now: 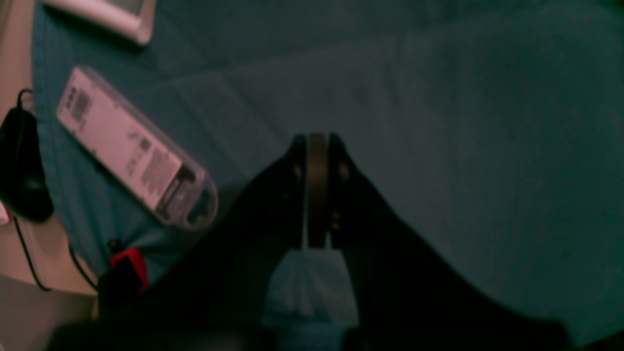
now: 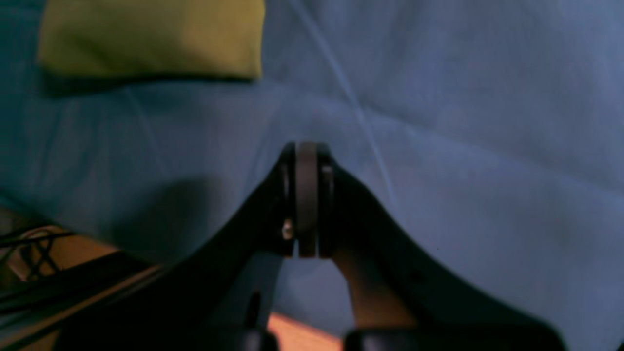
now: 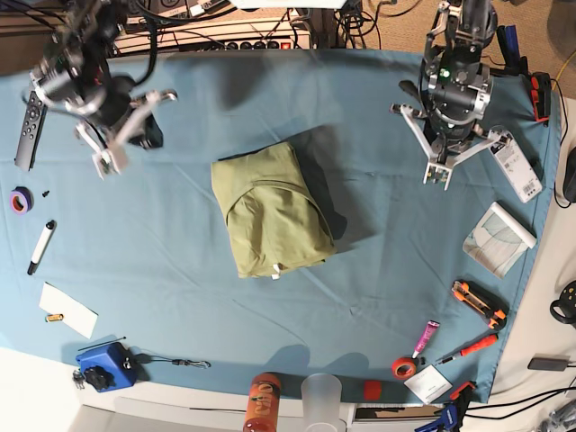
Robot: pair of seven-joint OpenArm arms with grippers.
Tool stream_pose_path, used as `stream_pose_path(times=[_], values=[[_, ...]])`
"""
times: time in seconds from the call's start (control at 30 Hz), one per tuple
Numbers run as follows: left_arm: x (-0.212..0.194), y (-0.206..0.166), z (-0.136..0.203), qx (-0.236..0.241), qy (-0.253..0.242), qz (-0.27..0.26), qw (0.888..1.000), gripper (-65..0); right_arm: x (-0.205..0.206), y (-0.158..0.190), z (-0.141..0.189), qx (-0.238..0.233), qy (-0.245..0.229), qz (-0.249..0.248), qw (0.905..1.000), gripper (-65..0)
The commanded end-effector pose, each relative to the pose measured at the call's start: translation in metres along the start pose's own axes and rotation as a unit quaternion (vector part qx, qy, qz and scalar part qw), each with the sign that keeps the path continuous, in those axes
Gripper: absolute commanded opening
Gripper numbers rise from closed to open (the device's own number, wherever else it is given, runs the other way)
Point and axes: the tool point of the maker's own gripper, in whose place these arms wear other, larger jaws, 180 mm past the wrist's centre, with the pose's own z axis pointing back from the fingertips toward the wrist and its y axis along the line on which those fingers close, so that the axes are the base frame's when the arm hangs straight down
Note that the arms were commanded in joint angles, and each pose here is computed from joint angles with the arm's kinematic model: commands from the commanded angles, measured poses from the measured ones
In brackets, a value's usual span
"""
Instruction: Layout the t-shirt on the table in an organized manner, then fold the t-shirt properly
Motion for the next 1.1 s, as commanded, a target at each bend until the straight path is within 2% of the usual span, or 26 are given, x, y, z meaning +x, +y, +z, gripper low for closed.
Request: stream_pose_path(times=[0.0,0.17,0.37,0.57,0.77,0.9,1.07], values=[[0.001,0.004,0.004,0.007,-0.009,-0.001,1.0,-65.0,0.002,-0.001,0.009,-0.005,-0.011,0.005,0.9999,-65.0],[-0.031,-0.006,0.015,-0.006,0.027,-0.01,1.0,-65.0,-0.036,-0.015,0.033,-0.027,0.037,-0.006,0.9989,-65.0],[-0.049,-0.006,0.045,0.006,0.031,-0.026,0.999,-65.0,-0.071,-0.026,0.054,-0.049,0.094,-0.01,0.9943,-65.0],[-0.094,-0.027,0.064,-0.037,0.086,-0.024,0.995,-65.0,-0.103,-0.018,0.066,-0.038,0.144,-0.008,0.9888,-65.0],[-0.116,-0.034,0.073,-0.049,0.107,-0.03,0.993,-65.0,-0.122,-0.015,0.074,-0.031,0.177,0.002,0.9838,-65.0],[-0.134,-0.038,0.076,-0.054,0.135,-0.034,0.989,-65.0,-0.147,-0.019,0.073,-0.023,0.204,-0.032,0.9781,-65.0],[-0.168,-0.047,0.084,-0.07,0.183,-0.039,0.98,-65.0,-0.197,-0.027,0.073,-0.008,0.256,-0.096,0.9619,-65.0]])
